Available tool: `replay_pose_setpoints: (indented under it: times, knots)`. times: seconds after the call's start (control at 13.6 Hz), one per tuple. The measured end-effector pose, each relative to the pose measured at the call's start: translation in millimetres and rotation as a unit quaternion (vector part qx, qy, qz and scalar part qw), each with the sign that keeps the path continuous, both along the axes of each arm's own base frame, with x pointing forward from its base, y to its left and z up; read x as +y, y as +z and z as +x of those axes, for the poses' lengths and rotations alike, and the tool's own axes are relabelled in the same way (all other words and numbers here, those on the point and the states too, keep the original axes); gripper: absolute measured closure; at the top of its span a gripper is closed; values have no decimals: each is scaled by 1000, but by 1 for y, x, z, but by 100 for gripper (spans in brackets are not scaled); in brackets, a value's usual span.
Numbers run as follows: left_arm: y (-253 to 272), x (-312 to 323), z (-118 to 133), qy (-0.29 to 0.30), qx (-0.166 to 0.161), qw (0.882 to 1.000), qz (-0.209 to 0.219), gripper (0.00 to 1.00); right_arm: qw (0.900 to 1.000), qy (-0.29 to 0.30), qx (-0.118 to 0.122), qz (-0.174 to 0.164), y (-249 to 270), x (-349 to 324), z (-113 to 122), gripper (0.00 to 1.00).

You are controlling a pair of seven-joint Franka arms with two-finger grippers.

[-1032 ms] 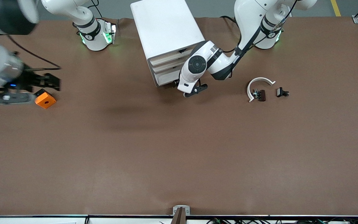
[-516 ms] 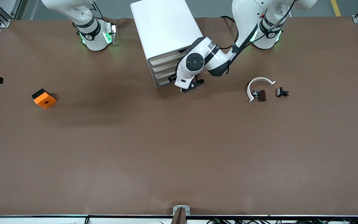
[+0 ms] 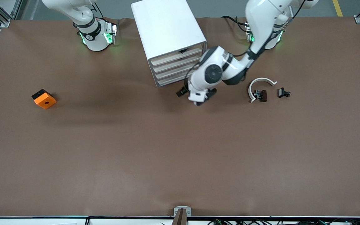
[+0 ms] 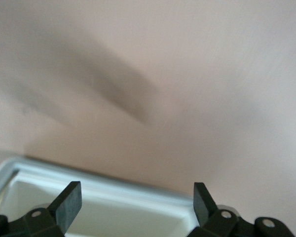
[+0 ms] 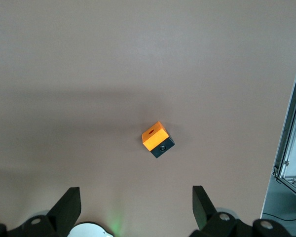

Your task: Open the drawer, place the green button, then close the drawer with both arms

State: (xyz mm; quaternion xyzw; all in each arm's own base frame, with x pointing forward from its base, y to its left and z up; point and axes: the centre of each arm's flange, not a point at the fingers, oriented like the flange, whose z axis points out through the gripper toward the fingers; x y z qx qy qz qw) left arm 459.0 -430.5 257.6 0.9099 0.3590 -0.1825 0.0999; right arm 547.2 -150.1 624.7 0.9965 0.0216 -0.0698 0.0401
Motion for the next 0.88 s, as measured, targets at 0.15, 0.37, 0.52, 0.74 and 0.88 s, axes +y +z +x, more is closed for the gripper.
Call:
replay_pose_setpoints:
  times: [0.15, 0.37, 0.52, 0.74, 0.88]
  knots:
    - [32, 51, 51, 34, -39, 999, 2, 0, 1000, -1, -1, 0, 1, -1, 0, 0]
    - [97, 125, 98, 79, -77, 994, 14, 0, 1000, 0, -4, 17, 0, 4, 1, 0]
    - [141, 175, 113, 71, -114, 989, 66, 0, 999, -6, -1, 51, -1, 7, -2, 0]
    - [212, 248, 124, 53, -129, 973, 185, 0, 998, -8, -1, 59, 2, 4, -5, 0]
    - [256, 275, 122, 30, -103, 968, 227, 0, 998, -5, -9, 60, 12, 6, -8, 0]
